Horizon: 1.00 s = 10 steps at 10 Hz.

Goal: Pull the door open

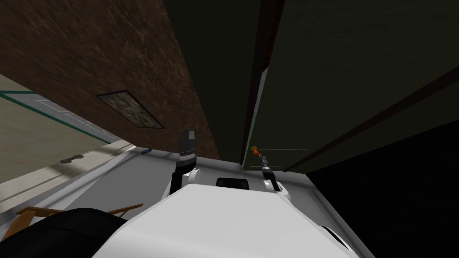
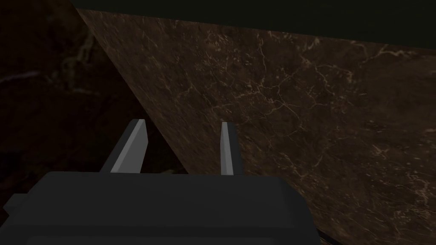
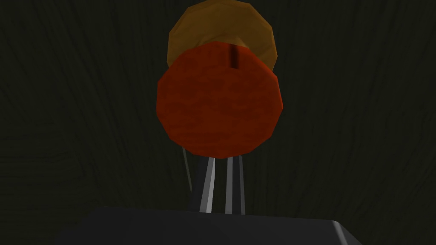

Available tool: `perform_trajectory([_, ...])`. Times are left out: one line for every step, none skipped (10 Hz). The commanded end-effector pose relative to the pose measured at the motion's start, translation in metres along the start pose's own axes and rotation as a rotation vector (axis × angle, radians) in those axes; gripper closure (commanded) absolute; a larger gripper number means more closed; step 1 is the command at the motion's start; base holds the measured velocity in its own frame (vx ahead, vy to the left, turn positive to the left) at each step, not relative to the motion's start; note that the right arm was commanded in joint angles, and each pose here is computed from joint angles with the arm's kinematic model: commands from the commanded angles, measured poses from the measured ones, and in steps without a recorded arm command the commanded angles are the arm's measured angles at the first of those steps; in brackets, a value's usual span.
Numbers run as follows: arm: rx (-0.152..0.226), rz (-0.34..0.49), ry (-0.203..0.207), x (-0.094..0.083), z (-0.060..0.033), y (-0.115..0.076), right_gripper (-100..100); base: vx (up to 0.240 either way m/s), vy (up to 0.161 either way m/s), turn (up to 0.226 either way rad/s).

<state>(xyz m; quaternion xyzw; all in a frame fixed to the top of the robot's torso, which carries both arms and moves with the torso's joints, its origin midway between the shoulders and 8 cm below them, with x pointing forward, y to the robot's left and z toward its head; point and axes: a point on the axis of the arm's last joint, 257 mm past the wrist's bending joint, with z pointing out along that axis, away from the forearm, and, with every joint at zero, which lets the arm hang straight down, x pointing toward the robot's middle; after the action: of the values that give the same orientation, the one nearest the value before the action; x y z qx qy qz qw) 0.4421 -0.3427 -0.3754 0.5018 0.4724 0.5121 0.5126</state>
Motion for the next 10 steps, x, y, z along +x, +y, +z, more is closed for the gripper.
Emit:
perform_trajectory([-0.015, 0.030, 0.042, 0.030, 0.0074, 0.003, 100, -0.019, 0.000, 0.006])
perform_trajectory([-0.015, 0.030, 0.042, 0.030, 0.0074, 0.003, 100, -0.004, -0.001, -0.017])
perform_trajectory([-0.015, 0.030, 0.042, 0.030, 0.0074, 0.003, 100, -0.002, 0.000, -0.015])
perform_trajectory([-0.015, 0.030, 0.042, 0.030, 0.0074, 0.003, 100, -0.003, -0.006, -0.027])
perform_trajectory([-0.015, 0.030, 0.042, 0.030, 0.0074, 0.003, 100, -0.006, 0.006, 0.015])
perform_trajectory([-0.015, 0.030, 0.042, 0.030, 0.0074, 0.003, 100, -0.003, 0.007, 0.027])
perform_trajectory([-0.015, 0.030, 0.042, 0.030, 0.0074, 0.003, 100, 0.002, 0.005, -0.006])
perform_trajectory([-0.015, 0.030, 0.042, 0.030, 0.0074, 0.003, 100, 0.005, -0.006, -0.008])
perform_trajectory([0.003, 0.051, -0.015, -0.002, 0.0023, 0.002, 100, -0.056, -0.048, 0.157])
perform_trajectory([0.002, 0.069, -0.021, -0.004, 0.0022, 0.002, 100, -0.083, -0.060, 0.203])
